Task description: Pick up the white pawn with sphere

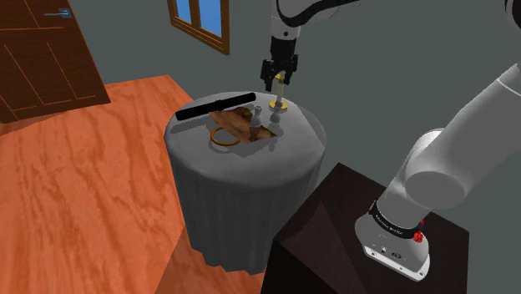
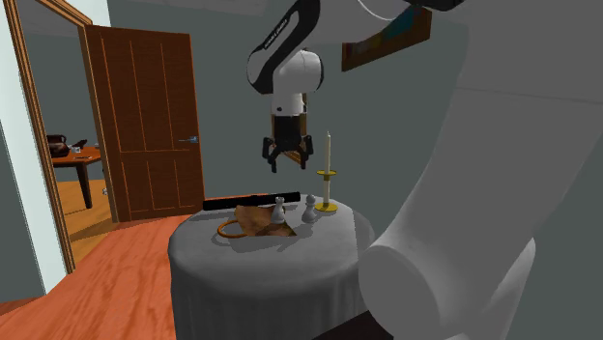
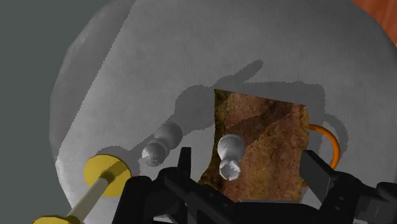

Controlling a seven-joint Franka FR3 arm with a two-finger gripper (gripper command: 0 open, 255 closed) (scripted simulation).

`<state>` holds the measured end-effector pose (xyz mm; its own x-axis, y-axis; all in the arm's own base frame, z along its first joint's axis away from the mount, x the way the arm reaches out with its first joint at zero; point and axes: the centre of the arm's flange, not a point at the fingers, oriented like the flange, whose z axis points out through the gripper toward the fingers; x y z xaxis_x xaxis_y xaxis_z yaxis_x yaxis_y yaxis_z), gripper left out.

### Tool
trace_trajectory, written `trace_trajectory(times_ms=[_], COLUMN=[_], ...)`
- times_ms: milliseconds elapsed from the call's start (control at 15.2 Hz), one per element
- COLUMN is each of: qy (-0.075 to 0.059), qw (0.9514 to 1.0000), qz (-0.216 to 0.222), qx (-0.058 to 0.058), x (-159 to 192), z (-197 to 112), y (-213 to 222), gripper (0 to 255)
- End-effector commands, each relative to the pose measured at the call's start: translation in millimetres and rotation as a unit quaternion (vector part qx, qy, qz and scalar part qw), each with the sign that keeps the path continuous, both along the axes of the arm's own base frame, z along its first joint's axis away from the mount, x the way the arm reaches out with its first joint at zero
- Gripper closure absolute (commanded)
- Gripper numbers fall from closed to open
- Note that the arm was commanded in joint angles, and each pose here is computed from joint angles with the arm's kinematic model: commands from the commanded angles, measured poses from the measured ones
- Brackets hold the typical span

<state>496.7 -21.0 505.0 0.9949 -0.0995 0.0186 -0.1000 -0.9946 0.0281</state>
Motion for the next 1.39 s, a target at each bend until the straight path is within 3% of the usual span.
trace_trajectory(times_ms=[0, 528, 1122, 1188, 1320], qy=[0.011, 0.054, 0.054, 0.054, 0.054], qw=[0.9999, 0.9982, 0.9982, 0.9982, 0.9982], qz=[0.002, 0.01, 0.01, 0.01, 0.01], qx=[0.005, 0.023, 0.023, 0.023, 0.023], x=[22, 106, 106, 106, 106], z=[-20, -96, -136, -136, -136], y=[-5, -12, -12, -13, -13], gripper=[0, 0, 0, 255, 255])
